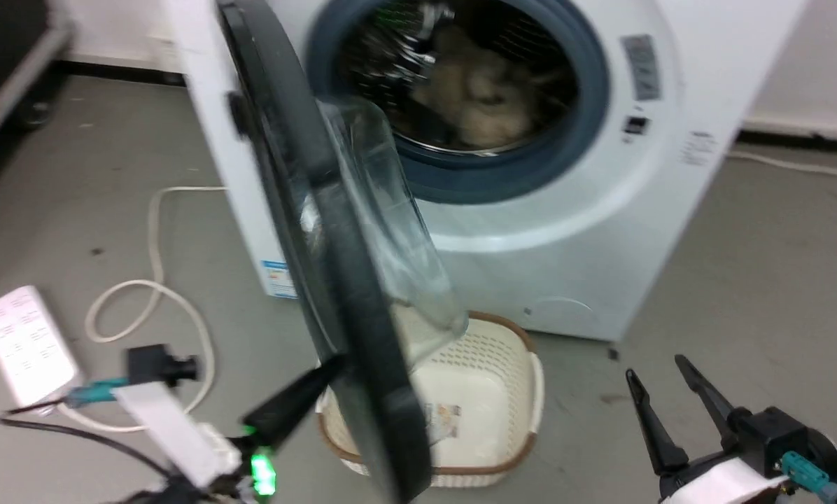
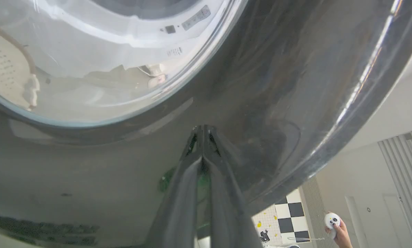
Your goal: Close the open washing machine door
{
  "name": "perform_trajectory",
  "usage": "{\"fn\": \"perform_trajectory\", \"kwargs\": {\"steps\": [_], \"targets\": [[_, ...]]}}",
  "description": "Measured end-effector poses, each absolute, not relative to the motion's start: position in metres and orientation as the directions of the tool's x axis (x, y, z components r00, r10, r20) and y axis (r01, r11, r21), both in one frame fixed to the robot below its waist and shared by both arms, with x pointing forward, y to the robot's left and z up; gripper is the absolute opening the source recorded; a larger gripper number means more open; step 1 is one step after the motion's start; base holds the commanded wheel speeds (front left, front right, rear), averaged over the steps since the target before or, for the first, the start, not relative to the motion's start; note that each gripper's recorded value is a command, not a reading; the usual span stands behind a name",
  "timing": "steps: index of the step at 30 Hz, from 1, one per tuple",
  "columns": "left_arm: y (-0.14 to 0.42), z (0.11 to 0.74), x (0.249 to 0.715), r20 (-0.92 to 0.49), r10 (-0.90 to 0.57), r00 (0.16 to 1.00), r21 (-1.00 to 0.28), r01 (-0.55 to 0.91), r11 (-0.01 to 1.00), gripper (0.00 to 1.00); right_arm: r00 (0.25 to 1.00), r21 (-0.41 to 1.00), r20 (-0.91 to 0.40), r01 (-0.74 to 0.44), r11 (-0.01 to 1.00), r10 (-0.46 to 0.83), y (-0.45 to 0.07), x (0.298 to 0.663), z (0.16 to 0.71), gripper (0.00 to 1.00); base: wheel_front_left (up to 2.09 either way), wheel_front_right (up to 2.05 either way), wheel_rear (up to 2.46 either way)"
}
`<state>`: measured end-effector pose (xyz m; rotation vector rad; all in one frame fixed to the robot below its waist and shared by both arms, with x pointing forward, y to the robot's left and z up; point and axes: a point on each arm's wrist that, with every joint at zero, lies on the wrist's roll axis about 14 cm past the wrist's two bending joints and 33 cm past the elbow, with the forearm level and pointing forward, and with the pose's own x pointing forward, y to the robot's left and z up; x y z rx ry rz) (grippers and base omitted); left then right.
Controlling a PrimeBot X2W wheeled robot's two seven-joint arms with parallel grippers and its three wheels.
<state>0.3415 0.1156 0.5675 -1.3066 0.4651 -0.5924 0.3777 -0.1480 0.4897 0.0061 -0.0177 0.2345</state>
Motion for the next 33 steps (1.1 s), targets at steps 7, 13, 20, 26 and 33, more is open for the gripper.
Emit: {"fn": "perform_trajectory", "kwargs": {"steps": [7, 13, 20, 26, 33], "targets": [[0.030, 0.546, 0.368, 0.050, -0.750, 0.660, -0.994, 0.104, 0.026, 0.00, 0.994, 0.000, -0.002, -0.105, 0.994, 0.105, -0.192, 0.371, 0.485, 1.00, 0.00, 0.00, 0.00], [-0.025, 0.539, 0.413, 0.083, -0.753, 0.652, -0.996, 0.085, -0.036, 0.00, 0.998, 0.004, -0.058, 0.034, 0.999, -0.034, -0.236, 0.352, 0.470, 1.00, 0.00, 0.00, 0.00], [-0.073, 0.530, 0.476, 0.101, -0.683, 0.724, -0.994, 0.050, -0.094, 0.00, 0.980, 0.000, -0.118, 0.159, 0.987, -0.158, -0.270, 0.331, 0.456, 1.00, 0.00, 0.00, 0.00], [-0.096, 0.518, 0.518, 0.073, -0.609, 0.790, -0.993, -0.001, -0.121, 0.00, 0.969, -0.005, -0.145, 0.204, 0.979, -0.203, -0.279, 0.325, 0.451, 1.00, 0.00, 0.00, 0.00], [-0.096, 0.528, 0.524, 0.086, -0.593, 0.801, -0.995, 0.039, -0.091, 0.00, 0.977, 0.006, -0.120, 0.175, 0.984, -0.173, -0.271, 0.337, 0.456, 1.00, 0.00, 0.00, 0.00]]}}
